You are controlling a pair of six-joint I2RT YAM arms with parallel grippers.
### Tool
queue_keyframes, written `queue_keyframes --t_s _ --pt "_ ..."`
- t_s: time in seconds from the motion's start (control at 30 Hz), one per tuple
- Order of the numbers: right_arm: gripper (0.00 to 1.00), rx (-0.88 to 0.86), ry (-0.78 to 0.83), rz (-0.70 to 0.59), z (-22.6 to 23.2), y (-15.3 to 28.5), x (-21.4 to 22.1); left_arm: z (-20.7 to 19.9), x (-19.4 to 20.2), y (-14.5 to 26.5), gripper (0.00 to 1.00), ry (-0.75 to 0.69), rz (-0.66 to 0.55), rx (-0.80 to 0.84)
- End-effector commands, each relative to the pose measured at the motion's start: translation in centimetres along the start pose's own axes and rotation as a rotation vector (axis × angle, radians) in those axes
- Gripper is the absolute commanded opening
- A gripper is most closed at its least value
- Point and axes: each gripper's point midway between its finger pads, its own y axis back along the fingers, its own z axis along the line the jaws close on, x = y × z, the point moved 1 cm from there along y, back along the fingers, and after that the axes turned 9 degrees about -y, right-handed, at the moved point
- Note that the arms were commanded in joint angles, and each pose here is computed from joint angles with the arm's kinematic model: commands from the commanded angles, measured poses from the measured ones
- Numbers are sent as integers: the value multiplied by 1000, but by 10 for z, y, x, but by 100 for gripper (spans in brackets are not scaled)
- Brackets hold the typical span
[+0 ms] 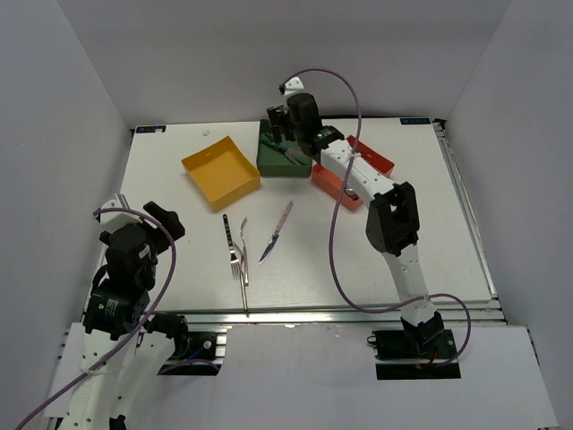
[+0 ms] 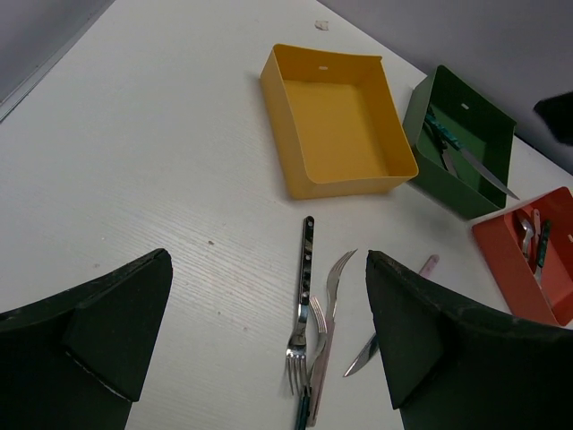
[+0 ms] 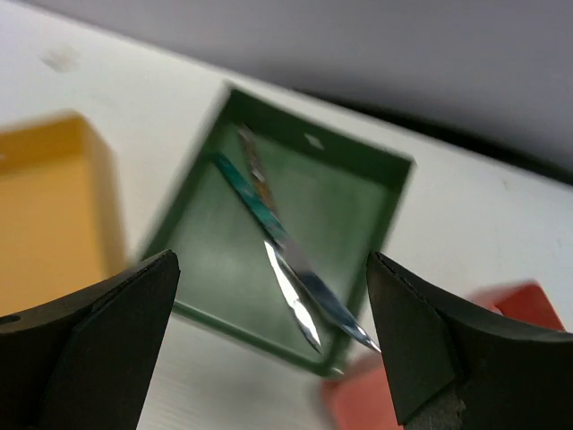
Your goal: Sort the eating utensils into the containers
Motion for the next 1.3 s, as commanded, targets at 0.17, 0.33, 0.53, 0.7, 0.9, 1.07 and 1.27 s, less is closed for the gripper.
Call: queue_keyframes --t_s 0.17,0.33,0.53,0.7,0.9,1.07,1.27 --pt "75 33 82 130 -58 -13 46 -1 4 -3 98 -8 16 -2" --pt "42 2 128 159 -68 -36 66 -2 4 -3 98 -7 17 0" --pt "38 -42 70 210 -57 -19 92 -4 9 -8 98 -26 44 2" --pt "78 114 -67 188 -36 47 101 -5 8 -7 98 -25 42 9" --pt "89 359 -318 200 -6 95 134 -5 5 -5 98 -17 25 13" --pt "89 506 -445 297 3 90 177 -2 2 1 98 -3 -1 20" --pt "78 597 -541 363 13 84 206 -4 -2 5 98 6 -20 40"
